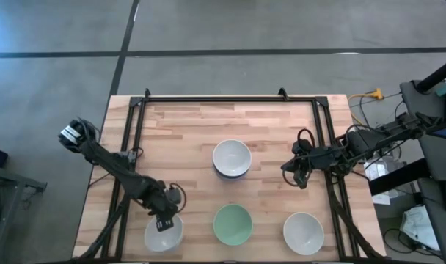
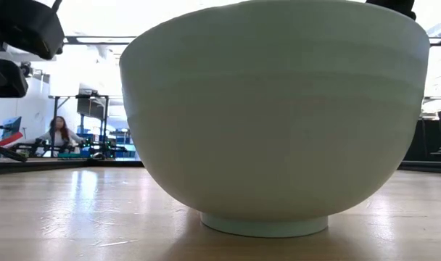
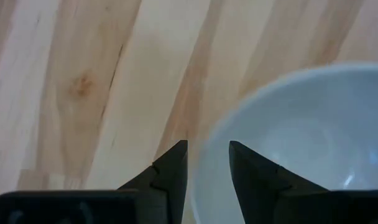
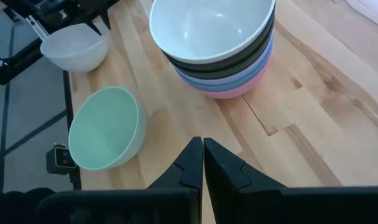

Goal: Nest bowls inside each other
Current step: Stack the left white bowl into the white bowl

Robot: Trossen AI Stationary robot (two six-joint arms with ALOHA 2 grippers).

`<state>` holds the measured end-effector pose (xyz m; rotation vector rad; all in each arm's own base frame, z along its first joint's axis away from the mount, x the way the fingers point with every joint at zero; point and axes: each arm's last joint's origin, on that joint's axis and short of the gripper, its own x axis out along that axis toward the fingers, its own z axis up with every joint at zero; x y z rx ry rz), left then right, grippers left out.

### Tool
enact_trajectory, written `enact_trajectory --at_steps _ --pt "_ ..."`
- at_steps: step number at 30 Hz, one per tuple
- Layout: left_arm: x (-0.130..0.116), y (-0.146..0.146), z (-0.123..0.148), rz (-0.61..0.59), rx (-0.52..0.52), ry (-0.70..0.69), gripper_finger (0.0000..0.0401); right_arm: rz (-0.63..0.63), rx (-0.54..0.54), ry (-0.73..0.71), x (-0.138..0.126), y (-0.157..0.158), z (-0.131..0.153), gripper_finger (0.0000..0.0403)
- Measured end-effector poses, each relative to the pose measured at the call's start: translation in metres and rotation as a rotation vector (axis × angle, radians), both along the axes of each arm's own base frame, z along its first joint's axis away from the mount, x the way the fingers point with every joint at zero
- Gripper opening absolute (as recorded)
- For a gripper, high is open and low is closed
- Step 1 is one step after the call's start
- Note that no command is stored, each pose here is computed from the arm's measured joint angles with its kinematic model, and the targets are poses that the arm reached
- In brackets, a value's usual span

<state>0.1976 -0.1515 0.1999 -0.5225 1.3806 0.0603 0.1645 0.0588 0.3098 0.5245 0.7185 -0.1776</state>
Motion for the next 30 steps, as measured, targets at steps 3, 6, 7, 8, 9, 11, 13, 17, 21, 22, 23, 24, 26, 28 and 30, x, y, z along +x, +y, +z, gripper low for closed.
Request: enact_trajectory --at_steps 3,6,7,8,9,11,13,17,21,22,23,24,26,28,30 --pt "0.001 -0.001 -0.004 0.002 0.012 0.005 0.0103 -0.002 0.002 0.000 0.000 0.000 0.000 0.0009" --pt "0.004 -0.003 -0.005 0.002 0.004 -0.004 0.0103 -0.002 0.004 0.000 0.000 0.000 0.000 0.0009" --pt "0.005 -0.004 -0.005 0.001 -0.005 -0.016 0.0103 -0.003 0.004 0.000 0.000 0.000 0.000 0.0009" --pt "0.006 -0.005 -0.005 -0.001 -0.014 -0.030 0.0103 -0.004 0.006 0.000 0.000 0.000 0.000 0.0009" --pt "0.008 -0.006 -0.005 -0.006 -0.024 -0.045 0.0102 -0.004 0.006 0.000 0.000 0.000 0.000 0.0009" --pt "0.010 -0.007 -0.004 -0.034 -0.037 -0.075 0.0096 -0.004 0.006 -0.001 0.000 0.000 0.000 0.0009" --pt "0.010 -0.009 -0.004 -0.059 -0.061 -0.081 0.0073 -0.004 0.006 -0.001 0.000 0.000 0.000 0.0009" --pt "0.009 -0.009 -0.005 -0.072 -0.094 -0.046 0.0010 -0.002 0.003 0.000 0.000 0.000 0.000 0.0009" --pt "0.011 -0.009 -0.001 -0.070 -0.105 -0.052 0.0002 0.006 -0.007 0.000 0.000 0.000 0.000 0.0009" --pt "0.013 -0.009 0.001 -0.064 -0.111 -0.061 0.0002 0.006 -0.007 0.000 0.000 0.000 0.000 0.0009" --pt "0.015 -0.008 0.005 -0.057 -0.118 -0.072 0.0002 0.006 -0.007 0.000 0.000 0.000 0.000 0.0009" --pt "0.018 -0.006 0.009 -0.047 -0.126 -0.086 0.0002 0.006 -0.007 0.001 0.000 0.000 0.000 0.0009" --pt "0.024 -0.003 0.021 -0.028 -0.140 -0.113 0.0001 0.005 -0.006 0.000 0.000 0.000 0.000 0.0009" --pt "0.032 0.003 0.035 -0.014 -0.135 -0.150 0.0001 0.003 -0.008 0.000 0.000 0.000 0.000 0.0009" --pt "0.041 0.012 0.052 -0.017 -0.123 -0.213 0.0001 -0.012 -0.023 -0.006 0.000 -0.001 0.000 0.0009"
